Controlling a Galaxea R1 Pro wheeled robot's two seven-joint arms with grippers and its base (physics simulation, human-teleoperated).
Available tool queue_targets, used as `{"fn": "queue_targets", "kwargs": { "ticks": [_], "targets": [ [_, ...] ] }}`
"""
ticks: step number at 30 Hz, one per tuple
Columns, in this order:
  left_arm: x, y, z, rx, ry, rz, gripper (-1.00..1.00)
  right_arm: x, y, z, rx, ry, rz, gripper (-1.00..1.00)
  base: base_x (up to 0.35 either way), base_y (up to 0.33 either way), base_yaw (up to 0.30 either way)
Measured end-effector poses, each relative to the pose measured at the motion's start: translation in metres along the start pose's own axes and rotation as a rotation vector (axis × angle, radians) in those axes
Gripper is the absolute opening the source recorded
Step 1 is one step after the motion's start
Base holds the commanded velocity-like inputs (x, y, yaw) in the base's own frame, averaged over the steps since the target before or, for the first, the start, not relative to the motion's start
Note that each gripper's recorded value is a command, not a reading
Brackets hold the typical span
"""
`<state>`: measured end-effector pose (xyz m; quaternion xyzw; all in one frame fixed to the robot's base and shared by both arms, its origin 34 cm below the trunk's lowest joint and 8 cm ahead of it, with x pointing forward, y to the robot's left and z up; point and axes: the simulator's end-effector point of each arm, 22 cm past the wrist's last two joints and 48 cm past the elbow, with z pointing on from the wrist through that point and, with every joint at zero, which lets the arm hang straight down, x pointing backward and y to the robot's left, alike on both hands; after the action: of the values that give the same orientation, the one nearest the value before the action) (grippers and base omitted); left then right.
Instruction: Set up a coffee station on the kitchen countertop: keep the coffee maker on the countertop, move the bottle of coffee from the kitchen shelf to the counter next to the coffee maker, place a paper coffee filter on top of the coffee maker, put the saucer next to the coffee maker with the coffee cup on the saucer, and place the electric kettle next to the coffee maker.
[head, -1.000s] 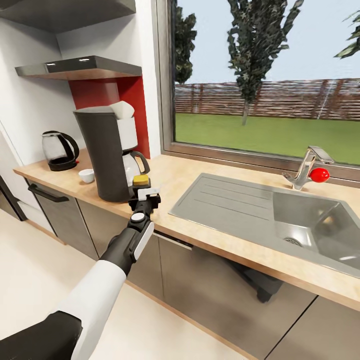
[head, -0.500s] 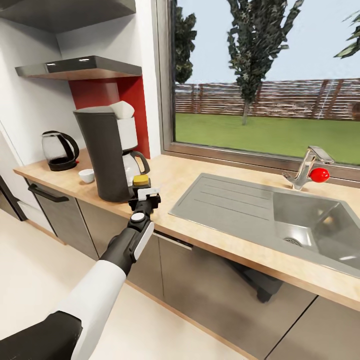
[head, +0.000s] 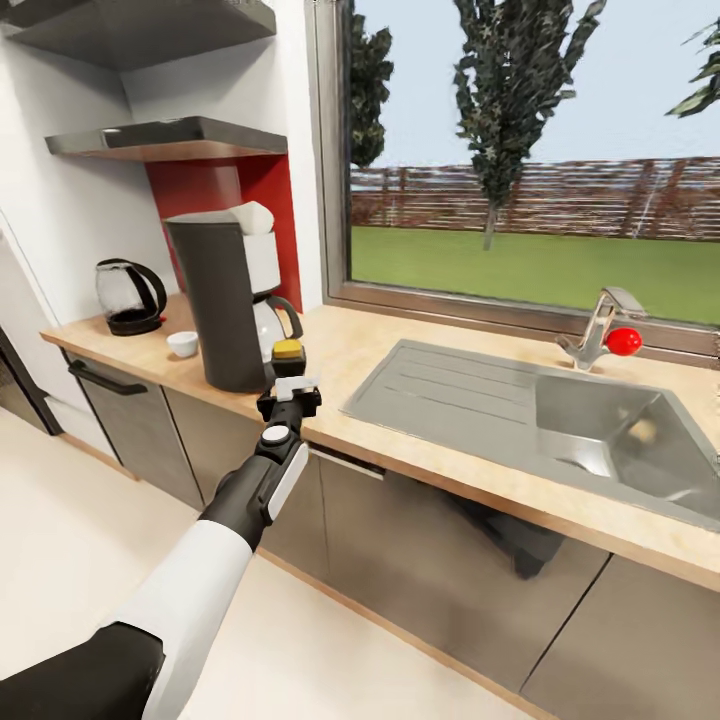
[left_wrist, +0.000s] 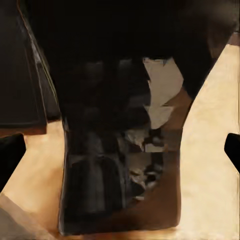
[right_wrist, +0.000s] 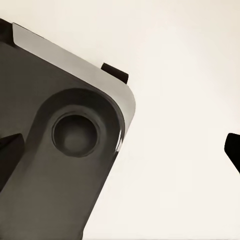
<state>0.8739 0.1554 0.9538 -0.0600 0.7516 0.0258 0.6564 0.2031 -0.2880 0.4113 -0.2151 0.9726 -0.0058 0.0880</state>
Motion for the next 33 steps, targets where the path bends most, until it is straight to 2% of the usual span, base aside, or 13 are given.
{"fn": "queue_targets", "kwargs": {
  "ticks": [14,26,29,33],
  "targets": [
    [0.002,0.000,0.000,0.001,0.004,0.000,1.00,0.000,0.000,0.000,0.000,0.000,0.000,1.00,-0.182,0.000,0.000],
    [-0.003,-0.003,-0.002,0.015,-0.016,-0.014,1.00,0.000,0.001,0.000,-0.002,-0.002,-0.004,1.00,-0.025,0.000,0.000],
    [-0.005,-0.016,-0.003,0.073,-0.021,-0.016,1.00,0.000,0.001,0.000,-0.002,-0.002,-0.005,1.00,0.000,0.000,0.000],
    [0.009,-0.047,-0.016,0.221,-0.012,-0.023,1.00,0.000,0.001,0.000,-0.002,-0.002,-0.005,1.00,0.000,0.000,0.000]
  ]
}}
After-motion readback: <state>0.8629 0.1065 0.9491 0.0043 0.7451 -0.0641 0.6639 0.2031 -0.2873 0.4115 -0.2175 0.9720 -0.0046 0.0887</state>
